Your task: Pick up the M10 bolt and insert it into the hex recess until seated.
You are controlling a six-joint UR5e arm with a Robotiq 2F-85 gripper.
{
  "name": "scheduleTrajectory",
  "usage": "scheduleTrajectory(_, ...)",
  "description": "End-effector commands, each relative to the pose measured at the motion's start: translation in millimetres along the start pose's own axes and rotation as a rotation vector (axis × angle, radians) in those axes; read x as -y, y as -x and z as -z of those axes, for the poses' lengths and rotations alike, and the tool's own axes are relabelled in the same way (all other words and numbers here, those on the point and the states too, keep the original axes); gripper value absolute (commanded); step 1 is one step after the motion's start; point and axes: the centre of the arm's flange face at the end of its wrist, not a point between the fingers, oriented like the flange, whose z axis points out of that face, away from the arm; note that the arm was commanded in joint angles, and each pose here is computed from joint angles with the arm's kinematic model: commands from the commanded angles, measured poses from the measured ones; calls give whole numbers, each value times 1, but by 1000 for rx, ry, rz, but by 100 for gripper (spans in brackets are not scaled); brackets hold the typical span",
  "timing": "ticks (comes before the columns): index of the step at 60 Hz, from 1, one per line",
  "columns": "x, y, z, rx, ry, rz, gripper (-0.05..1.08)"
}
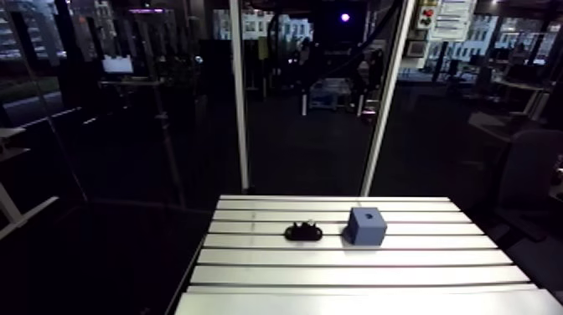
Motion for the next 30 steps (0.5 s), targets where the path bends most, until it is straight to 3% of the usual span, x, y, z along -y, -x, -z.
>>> scheduleTrajectory(1, -9, -43, -41, 74, -4, -15, 0)
scheduleTrajectory(30, -9, -42, -43, 79, -7, -16, 0)
